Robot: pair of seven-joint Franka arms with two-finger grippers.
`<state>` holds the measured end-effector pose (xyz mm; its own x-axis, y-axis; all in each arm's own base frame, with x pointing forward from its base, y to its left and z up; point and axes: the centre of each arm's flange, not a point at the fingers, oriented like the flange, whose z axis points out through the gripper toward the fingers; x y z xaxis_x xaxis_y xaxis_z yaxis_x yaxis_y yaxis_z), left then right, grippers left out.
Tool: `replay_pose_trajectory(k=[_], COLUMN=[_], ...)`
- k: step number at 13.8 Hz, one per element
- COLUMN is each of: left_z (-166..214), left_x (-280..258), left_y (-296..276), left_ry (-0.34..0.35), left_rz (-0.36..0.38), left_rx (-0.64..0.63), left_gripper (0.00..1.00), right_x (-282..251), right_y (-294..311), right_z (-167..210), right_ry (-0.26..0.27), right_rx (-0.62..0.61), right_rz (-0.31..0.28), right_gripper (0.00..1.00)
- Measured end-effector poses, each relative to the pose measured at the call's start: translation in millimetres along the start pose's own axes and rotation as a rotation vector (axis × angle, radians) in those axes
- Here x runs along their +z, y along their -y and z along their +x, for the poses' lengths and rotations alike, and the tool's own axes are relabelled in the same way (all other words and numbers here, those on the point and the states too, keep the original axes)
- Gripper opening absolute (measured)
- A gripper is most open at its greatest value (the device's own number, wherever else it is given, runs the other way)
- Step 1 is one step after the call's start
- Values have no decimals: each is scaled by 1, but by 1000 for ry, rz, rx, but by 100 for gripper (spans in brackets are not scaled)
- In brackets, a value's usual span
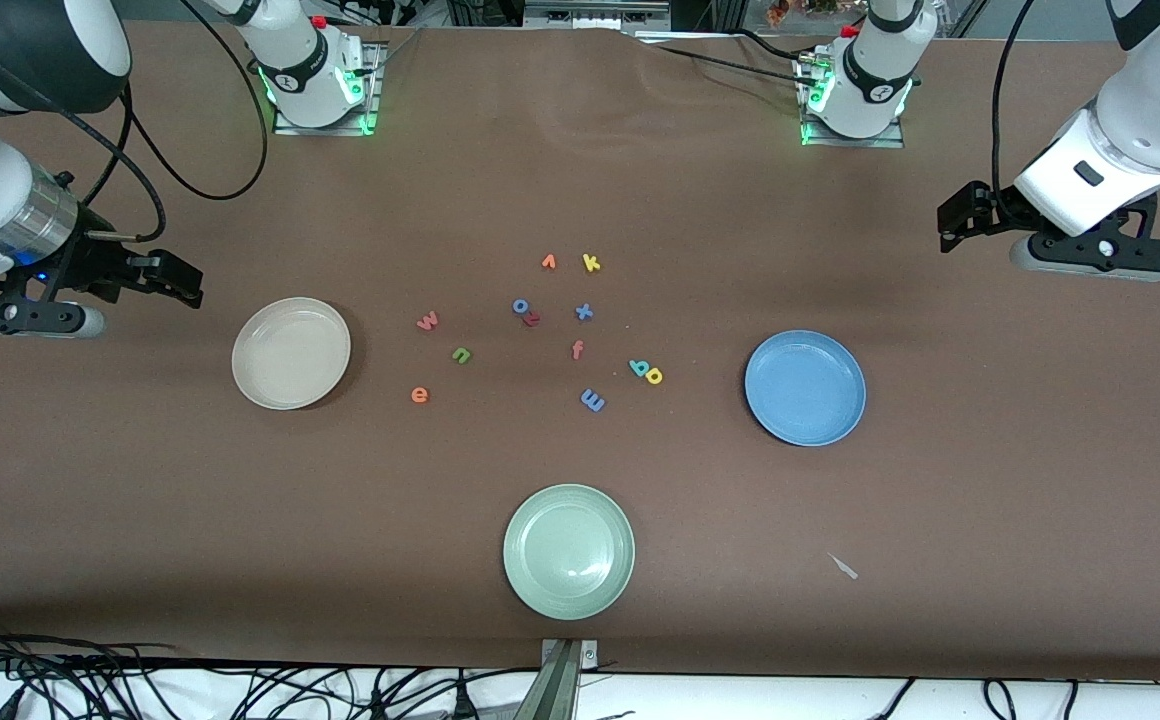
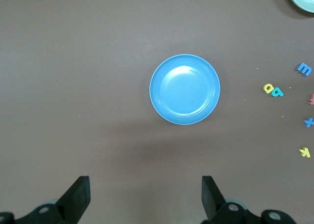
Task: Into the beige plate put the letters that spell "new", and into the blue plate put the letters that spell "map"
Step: 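Reach the green u with the right gripper while the left gripper advances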
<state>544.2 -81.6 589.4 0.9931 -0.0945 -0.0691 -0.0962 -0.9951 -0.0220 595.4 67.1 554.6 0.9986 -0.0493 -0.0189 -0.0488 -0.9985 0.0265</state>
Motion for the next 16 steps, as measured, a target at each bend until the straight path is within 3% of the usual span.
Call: replay_pose_trajectory(k=[12, 16], left_z=[-1, -1], left_x=[-1, -1], left_y=[0, 0], left_ry=[4, 4], left_rz=[0, 0], left_rx=[-1, -1], left_gripper=[100, 100], right_x=[0, 21], right_y=[7, 33], right_z=[-1, 1], right_ry=[1, 36], right_rx=[-14, -56], right_rz=[4, -4], right_gripper=[100, 100])
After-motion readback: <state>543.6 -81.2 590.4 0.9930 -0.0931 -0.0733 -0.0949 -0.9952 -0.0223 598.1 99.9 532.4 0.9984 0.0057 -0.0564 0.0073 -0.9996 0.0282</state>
